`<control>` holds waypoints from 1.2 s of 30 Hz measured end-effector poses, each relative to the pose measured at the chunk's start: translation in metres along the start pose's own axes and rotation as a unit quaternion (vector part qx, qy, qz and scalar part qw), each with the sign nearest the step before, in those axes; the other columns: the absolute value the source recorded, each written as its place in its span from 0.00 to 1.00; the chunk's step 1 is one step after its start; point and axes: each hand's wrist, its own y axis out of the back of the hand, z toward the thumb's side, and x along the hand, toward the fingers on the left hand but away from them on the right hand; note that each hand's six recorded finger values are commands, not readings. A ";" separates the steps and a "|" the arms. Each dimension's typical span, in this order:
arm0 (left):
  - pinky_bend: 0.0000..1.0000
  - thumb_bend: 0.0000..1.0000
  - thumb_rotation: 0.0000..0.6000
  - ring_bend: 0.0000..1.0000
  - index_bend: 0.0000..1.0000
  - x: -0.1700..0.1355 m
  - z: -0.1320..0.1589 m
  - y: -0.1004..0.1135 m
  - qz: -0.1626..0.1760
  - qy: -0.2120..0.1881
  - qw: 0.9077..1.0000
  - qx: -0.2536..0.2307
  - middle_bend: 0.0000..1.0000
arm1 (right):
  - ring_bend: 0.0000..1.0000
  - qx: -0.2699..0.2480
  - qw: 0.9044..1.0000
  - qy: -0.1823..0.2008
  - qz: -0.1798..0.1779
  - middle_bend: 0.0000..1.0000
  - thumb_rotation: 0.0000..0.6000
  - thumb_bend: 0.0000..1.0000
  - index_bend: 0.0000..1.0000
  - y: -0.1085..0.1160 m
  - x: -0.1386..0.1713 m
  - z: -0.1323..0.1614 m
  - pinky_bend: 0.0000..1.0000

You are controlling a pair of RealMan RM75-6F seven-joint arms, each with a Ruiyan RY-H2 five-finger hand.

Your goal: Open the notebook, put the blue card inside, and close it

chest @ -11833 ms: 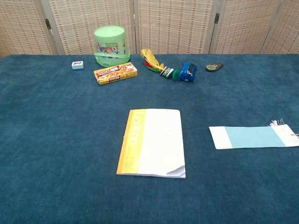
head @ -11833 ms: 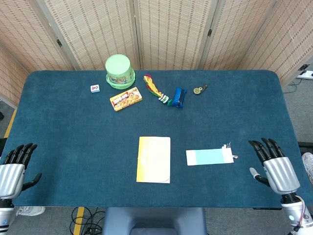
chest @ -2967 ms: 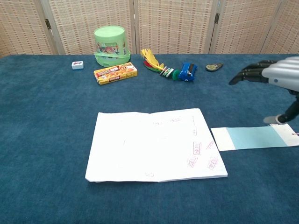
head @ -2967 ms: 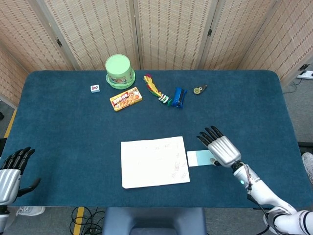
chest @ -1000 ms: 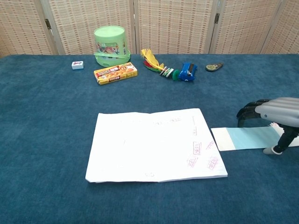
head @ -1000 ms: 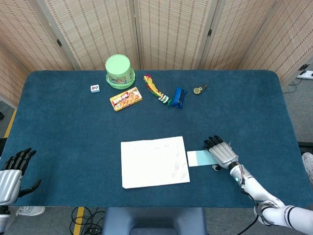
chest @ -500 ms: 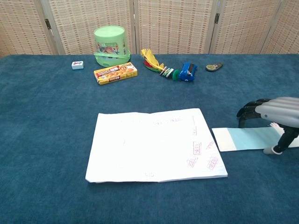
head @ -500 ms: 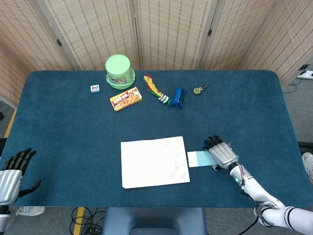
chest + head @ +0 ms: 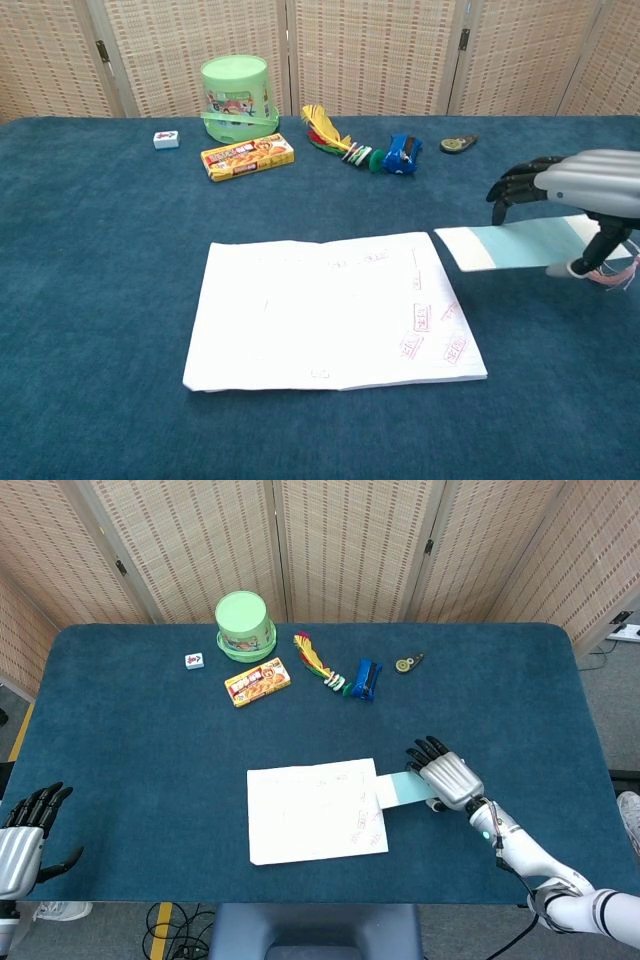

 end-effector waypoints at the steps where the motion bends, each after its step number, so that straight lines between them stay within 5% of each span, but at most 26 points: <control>1: 0.17 0.28 1.00 0.11 0.12 0.000 0.000 0.000 0.000 0.000 1.000 0.000 0.10 | 0.00 0.005 1.000 0.011 -0.006 0.15 1.00 0.19 0.35 0.006 -0.002 0.003 0.03; 9: 0.17 0.28 1.00 0.11 0.12 -0.002 0.000 0.002 0.000 0.004 1.000 0.004 0.10 | 0.00 0.049 0.991 0.109 -0.053 0.16 1.00 0.19 0.36 0.051 -0.021 0.034 0.03; 17: 0.17 0.28 1.00 0.11 0.12 -0.004 -0.001 0.004 0.001 0.010 1.000 0.006 0.10 | 0.00 0.128 0.966 0.205 -0.088 0.16 1.00 0.19 0.36 0.083 -0.037 0.070 0.03; 28: 0.17 0.28 1.00 0.11 0.12 -0.006 -0.004 0.002 -0.004 0.017 1.000 0.007 0.10 | 0.00 0.219 0.911 0.335 -0.097 0.16 1.00 0.19 0.37 0.076 -0.045 0.107 0.03; 36: 0.17 0.28 1.00 0.11 0.12 -0.006 -0.006 0.000 -0.006 0.020 1.000 0.006 0.10 | 0.00 0.258 0.879 0.391 -0.088 0.16 1.00 0.19 0.37 0.054 -0.051 0.116 0.00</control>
